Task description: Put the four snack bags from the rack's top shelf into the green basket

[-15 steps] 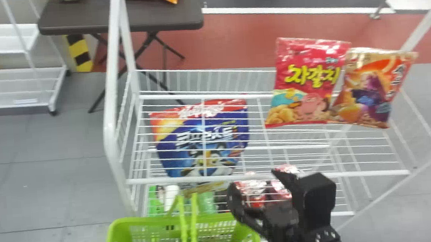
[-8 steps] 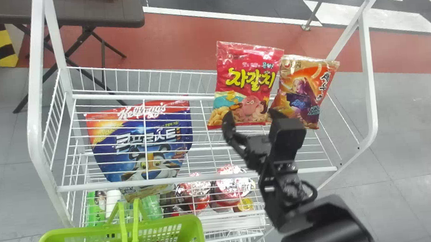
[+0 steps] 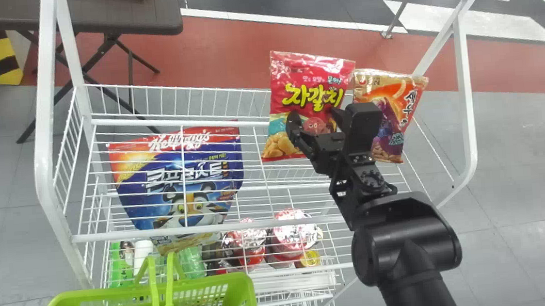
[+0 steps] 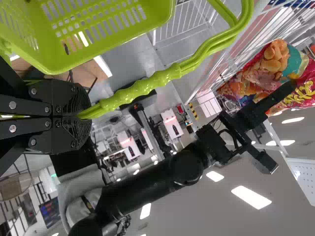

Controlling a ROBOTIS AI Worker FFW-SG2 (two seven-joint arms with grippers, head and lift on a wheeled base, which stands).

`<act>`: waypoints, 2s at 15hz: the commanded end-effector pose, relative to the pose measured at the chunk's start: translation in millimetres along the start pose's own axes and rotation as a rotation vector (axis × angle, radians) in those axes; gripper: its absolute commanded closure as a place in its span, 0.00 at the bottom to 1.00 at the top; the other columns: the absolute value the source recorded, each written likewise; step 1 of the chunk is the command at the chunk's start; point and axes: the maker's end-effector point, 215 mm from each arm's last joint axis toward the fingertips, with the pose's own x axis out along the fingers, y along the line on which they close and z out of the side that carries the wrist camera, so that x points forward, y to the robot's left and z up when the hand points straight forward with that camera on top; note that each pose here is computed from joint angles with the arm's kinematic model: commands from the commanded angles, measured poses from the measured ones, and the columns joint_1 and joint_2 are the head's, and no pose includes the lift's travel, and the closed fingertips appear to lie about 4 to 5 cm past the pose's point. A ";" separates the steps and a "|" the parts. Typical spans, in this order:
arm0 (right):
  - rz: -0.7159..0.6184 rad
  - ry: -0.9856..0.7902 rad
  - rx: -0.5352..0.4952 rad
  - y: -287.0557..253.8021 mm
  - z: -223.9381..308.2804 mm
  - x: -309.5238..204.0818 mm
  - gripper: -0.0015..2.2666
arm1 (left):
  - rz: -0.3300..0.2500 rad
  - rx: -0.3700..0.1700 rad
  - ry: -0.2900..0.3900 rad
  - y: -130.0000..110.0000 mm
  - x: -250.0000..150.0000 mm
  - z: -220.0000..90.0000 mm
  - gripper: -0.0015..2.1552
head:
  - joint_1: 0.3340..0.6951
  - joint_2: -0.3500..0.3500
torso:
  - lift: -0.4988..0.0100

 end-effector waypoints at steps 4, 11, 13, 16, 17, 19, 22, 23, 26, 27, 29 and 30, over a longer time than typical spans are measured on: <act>0.017 -0.101 0.014 14.0 19.0 -22.2 0.97 | 0.004 0.001 0.002 0.5 2.1 -0.5 0.98 | 1.00 0.00 | 0.98; 0.018 -0.186 0.116 -2.8 63.1 -84.3 0.97 | 0.013 0.001 0.005 1.7 4.2 -1.8 0.98 | 1.00 0.00 | 0.98; 0.082 -0.127 0.139 16.9 66.5 -124.3 0.97 | 0.014 0.001 0.004 1.9 4.9 -1.7 0.98 | 1.00 0.00 | 0.98; 0.268 0.152 0.216 67.9 17.6 -179.5 0.97 | 0.016 0.001 0.004 2.7 5.2 -1.4 0.98 | 1.00 0.00 | 0.98; 0.341 0.264 0.261 89.3 -4.3 -197.3 0.97 | 0.016 0.002 -0.002 2.3 5.1 0.2 0.98 | 1.00 0.00 | 0.98; 0.440 0.389 0.327 115.9 -29.7 -234.2 0.97 | 0.011 0.002 -0.005 0.9 7.5 0.1 0.98 | 1.00 0.00 | 0.98; 0.541 0.574 0.386 148.5 -71.2 -283.1 0.97 | 0.007 0.005 -0.010 0.1 9.7 1.2 0.98 | 1.00 0.02 | 0.98; 0.539 0.606 0.390 151.0 -84.3 -289.6 0.97 | 0.007 0.016 -0.014 0.4 9.6 2.5 0.98 | 1.00 0.03 | 0.98; 0.528 0.722 0.392 160.9 -137.6 -308.4 0.97 | 0.009 0.023 -0.016 1.2 9.5 2.7 0.98 | 1.00 0.03 | 0.98; 0.530 0.755 0.406 165.1 -152.8 -315.1 0.97 | 0.009 0.024 -0.018 1.3 9.9 2.9 0.98 | 1.00 0.02 | 0.98; 0.544 0.774 0.427 178.2 -172.5 -319.6 0.97 | 0.010 0.023 -0.019 2.3 9.8 2.0 0.98 | 1.00 0.01 | 0.98; 0.559 0.756 0.428 187.3 -171.6 -317.6 0.97 | 0.009 0.025 -0.018 1.9 10.9 1.9 0.98 | 1.00 0.01 | 0.98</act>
